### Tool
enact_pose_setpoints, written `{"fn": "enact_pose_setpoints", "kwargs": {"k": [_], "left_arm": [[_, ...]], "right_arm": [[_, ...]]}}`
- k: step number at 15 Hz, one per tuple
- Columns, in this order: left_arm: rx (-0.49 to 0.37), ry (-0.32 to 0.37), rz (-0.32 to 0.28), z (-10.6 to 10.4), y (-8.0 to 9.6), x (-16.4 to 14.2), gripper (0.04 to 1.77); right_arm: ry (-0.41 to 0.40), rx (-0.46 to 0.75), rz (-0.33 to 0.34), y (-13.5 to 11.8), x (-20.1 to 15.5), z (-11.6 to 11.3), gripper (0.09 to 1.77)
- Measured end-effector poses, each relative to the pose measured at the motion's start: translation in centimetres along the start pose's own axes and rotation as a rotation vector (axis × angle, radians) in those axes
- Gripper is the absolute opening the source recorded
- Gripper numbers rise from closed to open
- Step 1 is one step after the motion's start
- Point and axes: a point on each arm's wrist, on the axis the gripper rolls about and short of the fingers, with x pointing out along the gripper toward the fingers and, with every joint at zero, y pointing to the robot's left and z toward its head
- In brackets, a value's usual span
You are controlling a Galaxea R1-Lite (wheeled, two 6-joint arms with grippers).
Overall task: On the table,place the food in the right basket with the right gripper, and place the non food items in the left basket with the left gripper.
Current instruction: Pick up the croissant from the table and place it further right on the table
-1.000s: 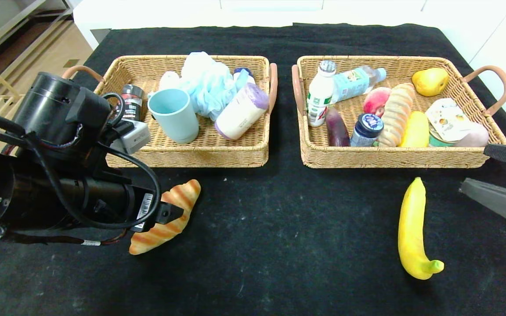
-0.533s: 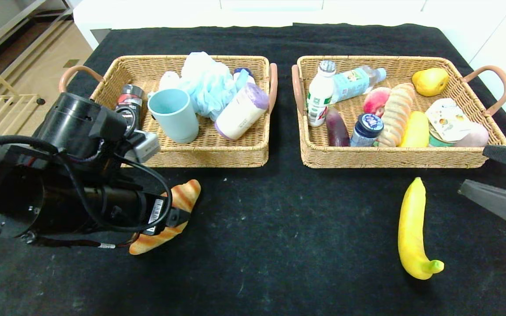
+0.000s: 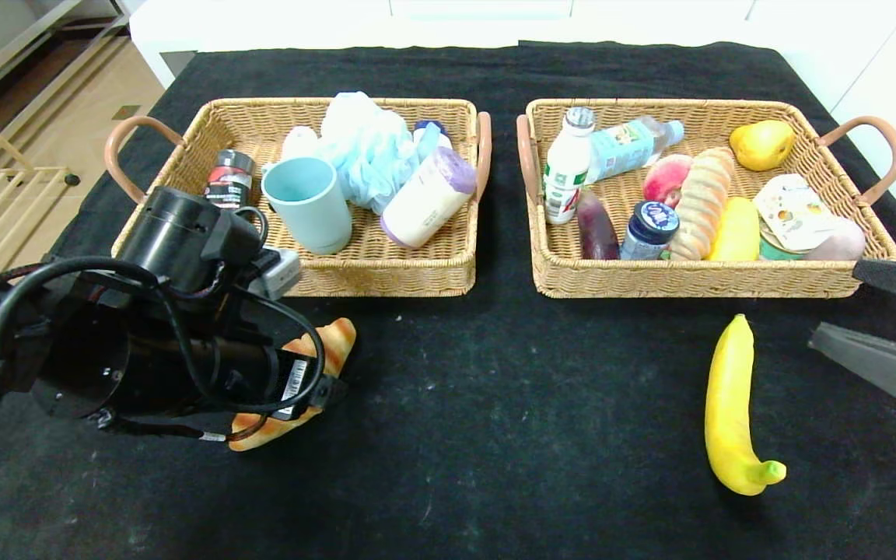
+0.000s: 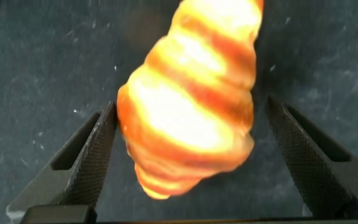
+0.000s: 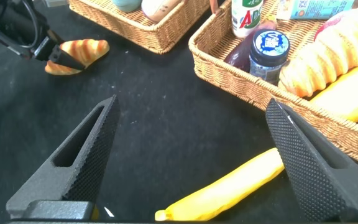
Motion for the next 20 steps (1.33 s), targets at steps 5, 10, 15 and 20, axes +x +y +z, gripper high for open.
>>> {"fn": "enact_pose_setpoints", "kwargs": {"k": [5,10,15,20], "left_arm": [[0.0,0.014,0.004,-0.1,0.0,0.5,1.72],[0.003,0.032,0.003,-0.3,-0.2,1.0,1.22],[0.005,0.038,0.003,-0.3,-0.2,1.2,0.84],[0.007,0.043,0.004,-0.4,-0.3,1.3,0.82]], "right_arm": [[0.004,0.001,0.0,0.0,0.1,-0.1,1.71],[0.006,0.001,0.005,0.0,0.2,-0.1,1.71],[0.009,0.002,0.007,0.0,0.2,-0.2,1.71],[0.01,0.003,0.007,0.0,0.2,-0.2,1.71]]}}
